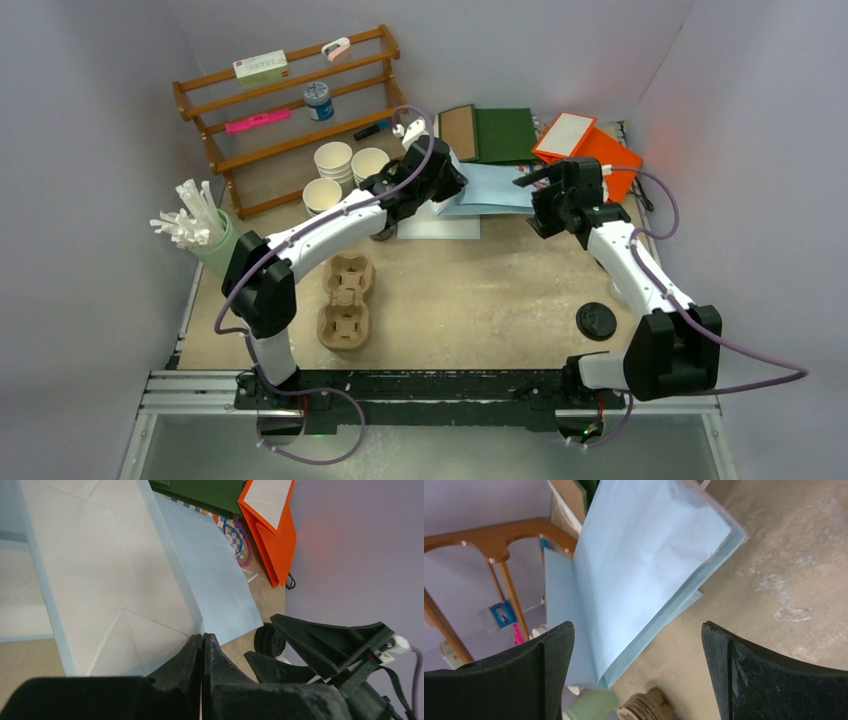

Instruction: Pack the takeout coffee

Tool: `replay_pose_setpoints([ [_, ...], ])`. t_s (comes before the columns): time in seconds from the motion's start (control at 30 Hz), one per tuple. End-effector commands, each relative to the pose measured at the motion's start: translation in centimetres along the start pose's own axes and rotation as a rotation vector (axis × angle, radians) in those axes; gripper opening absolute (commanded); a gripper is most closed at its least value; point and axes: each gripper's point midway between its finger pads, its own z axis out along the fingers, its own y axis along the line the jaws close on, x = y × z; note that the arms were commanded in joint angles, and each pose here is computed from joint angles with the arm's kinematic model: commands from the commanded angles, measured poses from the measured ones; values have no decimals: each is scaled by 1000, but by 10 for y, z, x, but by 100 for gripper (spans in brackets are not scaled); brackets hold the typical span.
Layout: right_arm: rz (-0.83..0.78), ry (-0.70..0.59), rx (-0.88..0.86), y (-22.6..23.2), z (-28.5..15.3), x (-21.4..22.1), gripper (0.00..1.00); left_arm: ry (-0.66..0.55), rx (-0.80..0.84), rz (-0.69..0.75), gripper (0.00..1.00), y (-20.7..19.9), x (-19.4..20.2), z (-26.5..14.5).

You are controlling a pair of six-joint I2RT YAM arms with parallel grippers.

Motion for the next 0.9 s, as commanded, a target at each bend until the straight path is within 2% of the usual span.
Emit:
replay_pose_setpoints([
  [0.0,47,-91,24,-17,15,-17,98,-27,129,-68,0,-36,-22,-27],
  [0.27,72,-29,43,-30,45,-10,96,49,167,-113,0,-42,-14,-30],
  [0.33,86,-19,21,-27,47,-8,83,84,181,-127,0,-44,-7,-31],
  [0.43,76,-63,-14,-17,42,-18,57,120,190,-140,0,-43,0,-36],
  [0.6,-115,-155,-125,25,9,-42,1,156,184,-86,0,-36,6,-51],
  [0.77,-354,-294,-263,70,-41,-66,0,200,114,-51,0,-5,20,-72],
  [0.87,-483,-325,-334,84,-68,-65,0,237,51,-34,0,29,38,-87],
])
